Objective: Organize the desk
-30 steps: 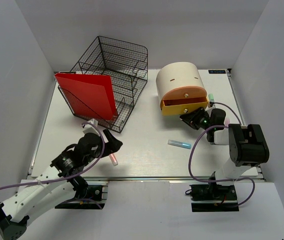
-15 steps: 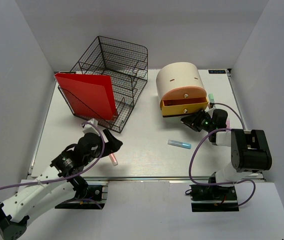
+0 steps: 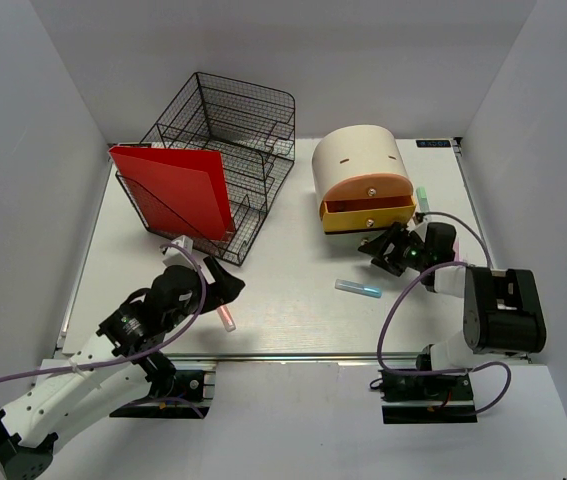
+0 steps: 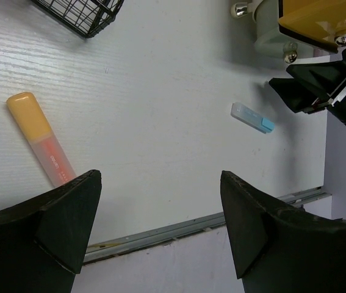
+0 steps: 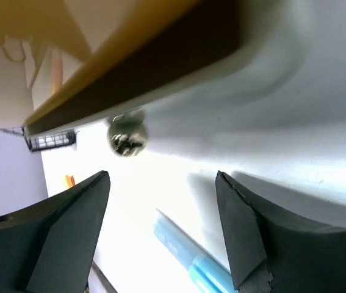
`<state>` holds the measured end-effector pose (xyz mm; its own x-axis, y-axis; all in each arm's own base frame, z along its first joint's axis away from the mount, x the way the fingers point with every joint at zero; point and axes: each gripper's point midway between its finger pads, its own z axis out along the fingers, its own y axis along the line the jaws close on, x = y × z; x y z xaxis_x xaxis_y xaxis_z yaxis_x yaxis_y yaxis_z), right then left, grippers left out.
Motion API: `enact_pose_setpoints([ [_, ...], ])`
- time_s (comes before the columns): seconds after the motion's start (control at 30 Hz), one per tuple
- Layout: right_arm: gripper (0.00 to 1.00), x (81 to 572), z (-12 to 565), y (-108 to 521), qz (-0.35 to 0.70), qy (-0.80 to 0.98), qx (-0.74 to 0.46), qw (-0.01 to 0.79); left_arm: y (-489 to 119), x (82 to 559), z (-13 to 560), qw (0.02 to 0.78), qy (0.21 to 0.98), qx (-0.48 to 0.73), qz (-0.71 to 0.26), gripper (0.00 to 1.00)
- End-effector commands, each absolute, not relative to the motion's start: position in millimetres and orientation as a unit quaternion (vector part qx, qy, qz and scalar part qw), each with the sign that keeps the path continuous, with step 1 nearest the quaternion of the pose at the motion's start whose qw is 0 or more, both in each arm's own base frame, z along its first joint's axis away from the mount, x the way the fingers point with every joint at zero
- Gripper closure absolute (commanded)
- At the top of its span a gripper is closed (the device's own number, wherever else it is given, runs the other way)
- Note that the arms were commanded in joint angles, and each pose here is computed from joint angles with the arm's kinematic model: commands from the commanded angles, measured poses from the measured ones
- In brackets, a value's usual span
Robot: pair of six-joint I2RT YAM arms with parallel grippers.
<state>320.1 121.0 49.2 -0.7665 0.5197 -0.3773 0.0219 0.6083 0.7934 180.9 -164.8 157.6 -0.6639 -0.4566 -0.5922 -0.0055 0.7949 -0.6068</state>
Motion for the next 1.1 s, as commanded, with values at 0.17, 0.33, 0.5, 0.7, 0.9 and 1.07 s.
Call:
enact_pose_setpoints([
  [0.17, 0.42, 301, 84, 122, 0.407, 0.850, 0.039, 0.331, -167, 183, 175, 0.403, 0.852, -0.129, -0.308, 0.11],
  [0.33, 1.00, 300, 124, 118, 0.378, 0.833, -0.083, 0.395, -165, 182, 173, 0.407, 0.849, -0.129, -0.310, 0.11],
  [0.5, 1.00, 310, 162, 116, 0.324, 0.772, -0.269, 0.476, -166, 181, 168, 0.406, 0.848, -0.129, -0.315, 0.11],
  [0.7, 1.00, 363, 171, 89, 0.214, 0.771, -0.308, 0.514, -164, 180, 174, 0.410, 0.845, -0.129, -0.317, 0.11],
  [0.9, 1.00, 396, 171, 74, 0.161, 0.774, -0.310, 0.528, -162, 179, 174, 0.413, 0.845, -0.129, -0.315, 0.11],
  [1.07, 1.00, 416, 181, 70, 0.134, 0.762, -0.310, 0.553, -162, 179, 170, 0.410, 0.847, -0.129, -0.313, 0.11],
])
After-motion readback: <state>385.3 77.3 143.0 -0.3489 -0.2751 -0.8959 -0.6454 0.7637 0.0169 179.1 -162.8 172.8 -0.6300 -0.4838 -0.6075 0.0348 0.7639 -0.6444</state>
